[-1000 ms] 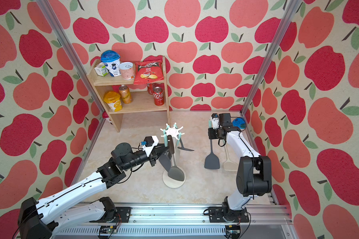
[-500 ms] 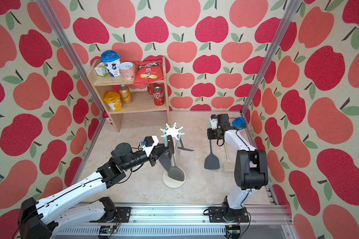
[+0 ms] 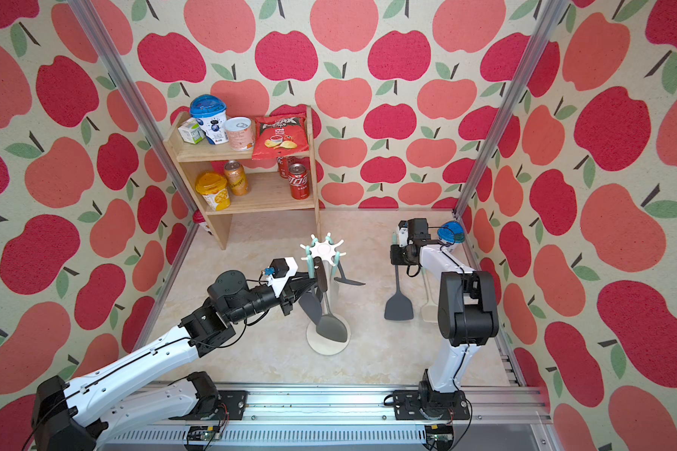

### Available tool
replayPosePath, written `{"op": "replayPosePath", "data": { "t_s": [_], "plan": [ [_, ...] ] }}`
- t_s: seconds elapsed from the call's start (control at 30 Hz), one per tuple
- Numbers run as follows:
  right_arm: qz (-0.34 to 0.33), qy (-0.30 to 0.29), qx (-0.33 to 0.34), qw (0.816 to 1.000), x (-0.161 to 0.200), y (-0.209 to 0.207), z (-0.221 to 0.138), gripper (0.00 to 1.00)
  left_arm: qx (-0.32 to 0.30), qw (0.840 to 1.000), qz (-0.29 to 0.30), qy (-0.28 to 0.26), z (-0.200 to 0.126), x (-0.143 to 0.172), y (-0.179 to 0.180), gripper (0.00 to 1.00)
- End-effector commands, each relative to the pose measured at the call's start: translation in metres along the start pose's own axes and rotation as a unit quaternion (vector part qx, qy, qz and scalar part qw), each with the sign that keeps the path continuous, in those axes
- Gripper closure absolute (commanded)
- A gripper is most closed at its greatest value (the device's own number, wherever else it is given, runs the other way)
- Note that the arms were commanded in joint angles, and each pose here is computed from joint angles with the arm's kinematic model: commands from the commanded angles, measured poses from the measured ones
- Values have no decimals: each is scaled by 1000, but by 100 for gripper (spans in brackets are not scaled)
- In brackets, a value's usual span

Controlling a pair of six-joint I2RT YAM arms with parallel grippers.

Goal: Take the spatula off the kitchen utensil rack
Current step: Place the spatula at the center of the board.

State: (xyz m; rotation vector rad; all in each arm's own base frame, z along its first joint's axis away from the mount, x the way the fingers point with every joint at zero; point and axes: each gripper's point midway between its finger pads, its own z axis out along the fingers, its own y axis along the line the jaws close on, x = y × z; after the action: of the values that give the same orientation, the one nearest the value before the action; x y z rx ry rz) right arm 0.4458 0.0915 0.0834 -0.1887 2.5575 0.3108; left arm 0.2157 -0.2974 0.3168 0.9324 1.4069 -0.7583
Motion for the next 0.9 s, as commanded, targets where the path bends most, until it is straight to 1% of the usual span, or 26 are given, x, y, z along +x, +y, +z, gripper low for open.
{"op": "replayPosePath", "data": {
  "t_s": [0.0,0.87],
  "plan": [
    [16,-7,10,1000,-6,-7,3,100,-6,997,-8,75,0,47,0,100],
    [44,29,13,999,12,-21,29,100,-4,997,-10,78,3,48,0,100]
  ]
}}
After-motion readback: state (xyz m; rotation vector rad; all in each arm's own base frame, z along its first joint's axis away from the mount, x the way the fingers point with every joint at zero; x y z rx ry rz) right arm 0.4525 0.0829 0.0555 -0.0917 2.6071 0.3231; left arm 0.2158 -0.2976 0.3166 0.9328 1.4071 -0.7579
